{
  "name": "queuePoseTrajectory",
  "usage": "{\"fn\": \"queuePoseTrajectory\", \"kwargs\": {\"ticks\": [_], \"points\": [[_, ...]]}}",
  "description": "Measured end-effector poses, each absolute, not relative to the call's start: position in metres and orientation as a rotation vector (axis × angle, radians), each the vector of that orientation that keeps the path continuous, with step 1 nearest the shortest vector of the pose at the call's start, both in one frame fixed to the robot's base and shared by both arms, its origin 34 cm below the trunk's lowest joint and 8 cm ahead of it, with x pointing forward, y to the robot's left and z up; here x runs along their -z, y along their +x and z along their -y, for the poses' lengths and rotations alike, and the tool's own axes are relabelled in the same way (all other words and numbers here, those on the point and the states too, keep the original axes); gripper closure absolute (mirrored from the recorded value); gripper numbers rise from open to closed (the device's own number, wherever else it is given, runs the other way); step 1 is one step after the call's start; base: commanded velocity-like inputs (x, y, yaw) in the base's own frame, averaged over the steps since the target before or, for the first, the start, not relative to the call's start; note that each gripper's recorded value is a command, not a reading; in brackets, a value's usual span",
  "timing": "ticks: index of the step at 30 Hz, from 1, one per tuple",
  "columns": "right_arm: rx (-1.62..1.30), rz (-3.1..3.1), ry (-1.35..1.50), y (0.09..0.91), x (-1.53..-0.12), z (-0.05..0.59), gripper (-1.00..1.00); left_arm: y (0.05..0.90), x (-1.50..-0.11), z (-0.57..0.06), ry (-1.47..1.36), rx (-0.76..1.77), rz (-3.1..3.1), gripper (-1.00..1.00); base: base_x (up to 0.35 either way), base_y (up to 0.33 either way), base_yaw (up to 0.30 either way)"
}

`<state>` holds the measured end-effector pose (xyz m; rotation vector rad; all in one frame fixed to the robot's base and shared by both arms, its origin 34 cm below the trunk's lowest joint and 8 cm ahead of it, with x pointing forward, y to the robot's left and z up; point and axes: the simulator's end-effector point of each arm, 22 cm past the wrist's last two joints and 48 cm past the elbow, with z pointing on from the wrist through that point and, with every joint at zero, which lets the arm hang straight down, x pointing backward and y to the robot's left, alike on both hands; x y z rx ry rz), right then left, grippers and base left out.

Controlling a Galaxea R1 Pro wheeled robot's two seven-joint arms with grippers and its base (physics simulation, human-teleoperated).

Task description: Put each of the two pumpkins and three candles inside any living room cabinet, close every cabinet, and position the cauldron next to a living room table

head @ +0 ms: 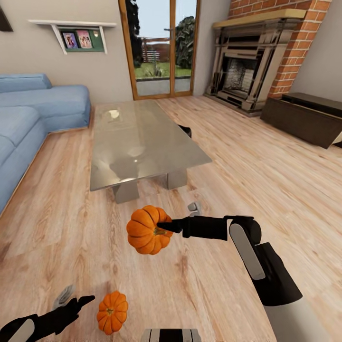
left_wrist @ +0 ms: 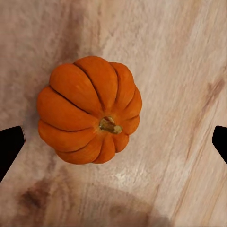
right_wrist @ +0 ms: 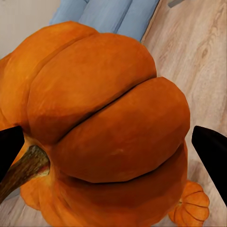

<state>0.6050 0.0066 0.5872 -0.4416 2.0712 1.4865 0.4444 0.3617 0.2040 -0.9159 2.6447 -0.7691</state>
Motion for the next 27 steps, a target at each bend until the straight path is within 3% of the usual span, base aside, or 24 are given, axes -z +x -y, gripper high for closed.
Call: {"fn": "queuePoseTrajectory", "kwargs": {"ticks": [14,27], "points": [[-1.527,-2.124,-0.391,0.609,-0.551,-0.006,1.00,0.427,-0.182,-0.362,-0.951,0.753,-2.694,-1.00,0.000,0.000,0.003],[-1.538,-2.132,-0.381,0.609,-0.545,-0.006,1.00,0.423,-0.178,-0.361,-0.958,0.751,-2.704,-1.00,0.000,0.000,0.125]]}}
